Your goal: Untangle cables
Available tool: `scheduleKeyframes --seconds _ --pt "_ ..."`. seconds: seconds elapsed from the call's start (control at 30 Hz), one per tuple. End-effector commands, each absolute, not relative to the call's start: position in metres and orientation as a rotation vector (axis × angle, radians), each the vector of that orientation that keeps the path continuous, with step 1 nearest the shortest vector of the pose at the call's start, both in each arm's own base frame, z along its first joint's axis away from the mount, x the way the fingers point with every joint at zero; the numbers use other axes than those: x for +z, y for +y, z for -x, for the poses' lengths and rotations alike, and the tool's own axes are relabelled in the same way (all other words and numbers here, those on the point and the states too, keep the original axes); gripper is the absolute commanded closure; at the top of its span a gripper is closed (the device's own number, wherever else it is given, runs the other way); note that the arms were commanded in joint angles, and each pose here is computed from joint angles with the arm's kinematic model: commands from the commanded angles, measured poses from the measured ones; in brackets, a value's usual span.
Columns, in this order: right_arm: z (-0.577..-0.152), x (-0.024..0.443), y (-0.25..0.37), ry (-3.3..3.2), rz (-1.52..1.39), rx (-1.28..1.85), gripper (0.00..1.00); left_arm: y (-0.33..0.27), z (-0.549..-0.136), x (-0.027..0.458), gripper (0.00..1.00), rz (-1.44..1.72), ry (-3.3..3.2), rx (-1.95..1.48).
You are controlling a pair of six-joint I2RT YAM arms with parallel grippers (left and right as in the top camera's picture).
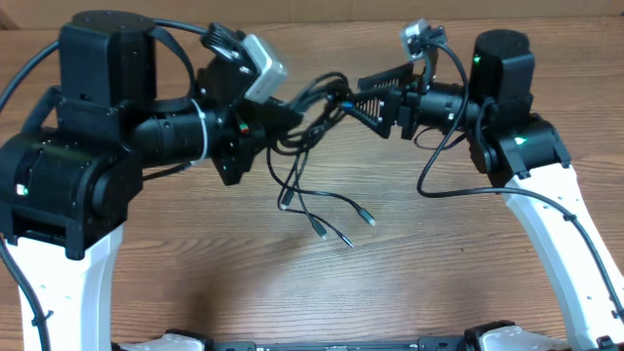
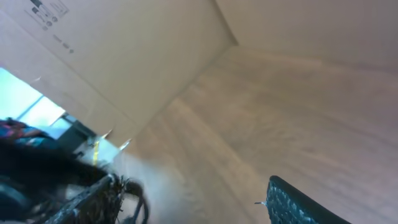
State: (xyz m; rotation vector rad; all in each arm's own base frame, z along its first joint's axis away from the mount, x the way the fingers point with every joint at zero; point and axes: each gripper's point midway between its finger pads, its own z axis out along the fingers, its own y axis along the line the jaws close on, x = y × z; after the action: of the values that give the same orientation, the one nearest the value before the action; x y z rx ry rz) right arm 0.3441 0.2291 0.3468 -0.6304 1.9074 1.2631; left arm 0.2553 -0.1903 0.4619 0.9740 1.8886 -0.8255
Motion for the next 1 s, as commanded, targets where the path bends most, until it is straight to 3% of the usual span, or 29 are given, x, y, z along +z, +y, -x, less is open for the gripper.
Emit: scheduleKeyframes --seconds 0.0,0.33,0.63,0.97 --pt "-0.334 0.350 0.240 1.920 0.642 1.315 0.27 -0.182 -0.264 0.471 0.96 -0.902 1.882 -0.844" --pt "-0.333 0.364 0.251 1.851 0.672 1.321 0.27 -0.176 -0.279 0.485 0.95 -0.720 1.906 -0.906" --pt "-0.337 0.373 0.252 1.821 0.651 1.327 0.27 -0.159 -0.304 0.485 0.96 -0.299 2.049 -0.939" --pt "-0.337 0.372 0.252 1.834 0.633 1.341 0.26 -0.168 -0.311 0.472 0.95 -0.317 2.065 -1.000"
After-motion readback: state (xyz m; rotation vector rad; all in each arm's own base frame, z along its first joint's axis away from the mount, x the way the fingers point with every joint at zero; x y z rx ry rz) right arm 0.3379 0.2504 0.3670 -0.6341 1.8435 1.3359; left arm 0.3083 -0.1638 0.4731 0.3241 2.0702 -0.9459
